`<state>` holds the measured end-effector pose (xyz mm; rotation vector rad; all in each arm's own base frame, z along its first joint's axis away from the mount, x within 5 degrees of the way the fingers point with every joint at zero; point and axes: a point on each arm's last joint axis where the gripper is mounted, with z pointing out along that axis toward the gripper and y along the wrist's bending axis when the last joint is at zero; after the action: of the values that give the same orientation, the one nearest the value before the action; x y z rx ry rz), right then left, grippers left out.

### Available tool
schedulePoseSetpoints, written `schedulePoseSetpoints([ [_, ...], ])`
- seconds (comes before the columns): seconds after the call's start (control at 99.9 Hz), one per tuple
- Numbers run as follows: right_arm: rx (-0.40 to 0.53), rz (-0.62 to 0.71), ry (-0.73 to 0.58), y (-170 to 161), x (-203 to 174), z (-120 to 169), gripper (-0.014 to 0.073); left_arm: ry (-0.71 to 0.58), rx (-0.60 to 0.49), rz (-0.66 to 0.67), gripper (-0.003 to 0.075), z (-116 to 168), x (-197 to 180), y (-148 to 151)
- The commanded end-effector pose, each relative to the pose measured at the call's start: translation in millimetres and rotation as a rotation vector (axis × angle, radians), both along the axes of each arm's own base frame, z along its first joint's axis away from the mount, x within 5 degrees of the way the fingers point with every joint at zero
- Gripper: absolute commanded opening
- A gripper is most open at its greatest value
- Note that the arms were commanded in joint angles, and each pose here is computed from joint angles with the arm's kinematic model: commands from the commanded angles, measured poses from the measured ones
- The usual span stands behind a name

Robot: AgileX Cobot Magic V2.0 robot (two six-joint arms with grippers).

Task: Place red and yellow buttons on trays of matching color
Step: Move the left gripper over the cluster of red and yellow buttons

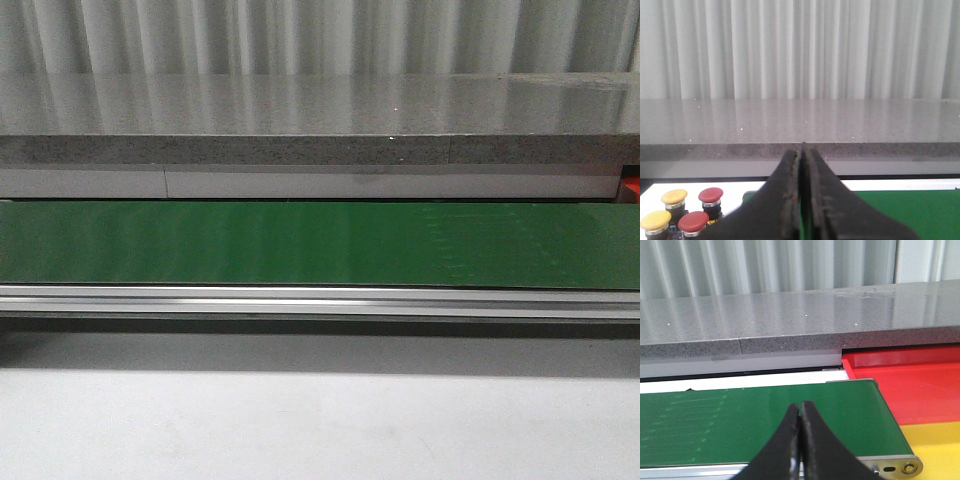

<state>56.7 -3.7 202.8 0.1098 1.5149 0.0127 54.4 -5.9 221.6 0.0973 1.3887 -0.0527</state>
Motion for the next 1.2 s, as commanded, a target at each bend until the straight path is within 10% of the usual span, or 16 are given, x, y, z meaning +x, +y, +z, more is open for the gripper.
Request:
schedulePoseSetpoints([
  [0.0,-0.02,0.002,-0.124,1,-4,16,-0.0068,-0.115,-0.018,-0.011,-0.002,18,-7,0],
  [0.5,-0.02,0.002,-0.124,1,-4,16,-0.0068,0.512,-0.008,0.071,-0.002,151,3,6],
  [1.191,-0.02,0.002,-0.124,1,-4,16,-0.0068,0.731,-0.012,0.061,0.0029,145,49,-1],
])
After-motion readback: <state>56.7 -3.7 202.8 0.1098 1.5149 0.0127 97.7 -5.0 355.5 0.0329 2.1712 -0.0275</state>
